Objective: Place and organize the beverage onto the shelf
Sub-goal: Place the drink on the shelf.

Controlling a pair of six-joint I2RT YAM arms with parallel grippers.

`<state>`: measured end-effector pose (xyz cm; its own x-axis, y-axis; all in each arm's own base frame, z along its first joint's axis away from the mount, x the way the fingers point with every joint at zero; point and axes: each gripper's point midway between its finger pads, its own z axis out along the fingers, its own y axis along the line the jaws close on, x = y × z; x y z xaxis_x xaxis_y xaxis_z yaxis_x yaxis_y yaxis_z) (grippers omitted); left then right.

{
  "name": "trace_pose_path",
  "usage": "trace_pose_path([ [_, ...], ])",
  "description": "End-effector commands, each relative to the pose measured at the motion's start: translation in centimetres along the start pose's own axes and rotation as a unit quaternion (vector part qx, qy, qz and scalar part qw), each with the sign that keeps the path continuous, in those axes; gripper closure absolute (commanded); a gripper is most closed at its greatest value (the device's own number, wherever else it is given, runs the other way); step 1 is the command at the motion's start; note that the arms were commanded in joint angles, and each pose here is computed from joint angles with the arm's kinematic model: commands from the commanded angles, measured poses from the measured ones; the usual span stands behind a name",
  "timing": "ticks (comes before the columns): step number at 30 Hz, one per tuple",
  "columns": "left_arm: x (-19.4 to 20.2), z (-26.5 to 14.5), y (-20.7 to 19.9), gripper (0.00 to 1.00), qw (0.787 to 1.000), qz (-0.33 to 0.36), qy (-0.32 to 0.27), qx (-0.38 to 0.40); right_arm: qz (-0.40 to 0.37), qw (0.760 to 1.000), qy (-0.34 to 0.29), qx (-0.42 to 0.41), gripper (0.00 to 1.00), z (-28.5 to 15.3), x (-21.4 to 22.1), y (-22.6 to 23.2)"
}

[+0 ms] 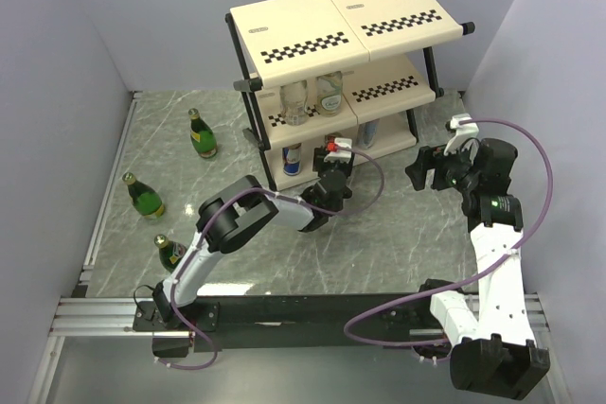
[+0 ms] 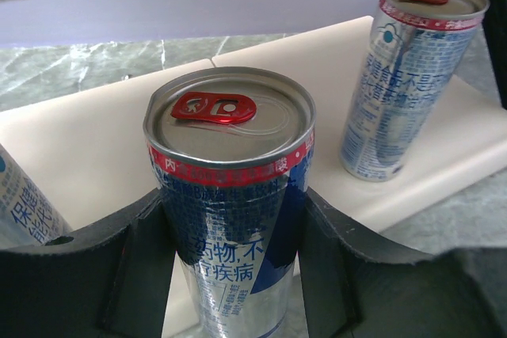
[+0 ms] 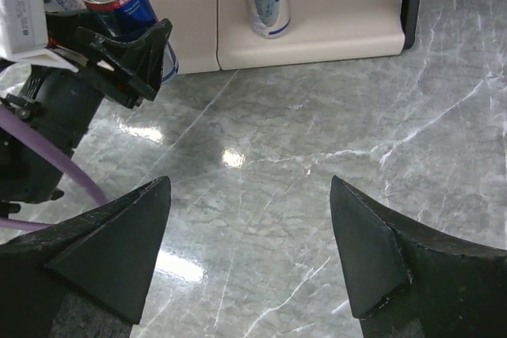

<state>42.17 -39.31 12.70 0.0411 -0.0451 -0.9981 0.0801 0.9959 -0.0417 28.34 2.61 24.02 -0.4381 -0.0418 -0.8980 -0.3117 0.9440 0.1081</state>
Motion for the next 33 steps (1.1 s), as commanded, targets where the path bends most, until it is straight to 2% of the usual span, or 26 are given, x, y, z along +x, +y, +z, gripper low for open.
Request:
trace_pose_path([
  [1, -5.2, 1.2, -0.3, 0.99, 0.996, -0.055, -0.062, -0.013, -0.008, 1.0, -0.024, -0.004, 0.13, -0.4, -1.1, 0.2],
  [14, -5.7, 2.6, 0.5, 0.99, 0.995, -0.053, -0.08, -0.025, -0.005, 1.0, -0.022, -0.009, 0.13, -0.5, -1.0, 0.2],
  [33, -4.1, 4.3, 1.6, 1.0, 0.994, -0.062, -0.077, -0.042, -0.002, 1.0, -0.023, -0.016, 0.13, -0.6, -1.1, 0.2],
])
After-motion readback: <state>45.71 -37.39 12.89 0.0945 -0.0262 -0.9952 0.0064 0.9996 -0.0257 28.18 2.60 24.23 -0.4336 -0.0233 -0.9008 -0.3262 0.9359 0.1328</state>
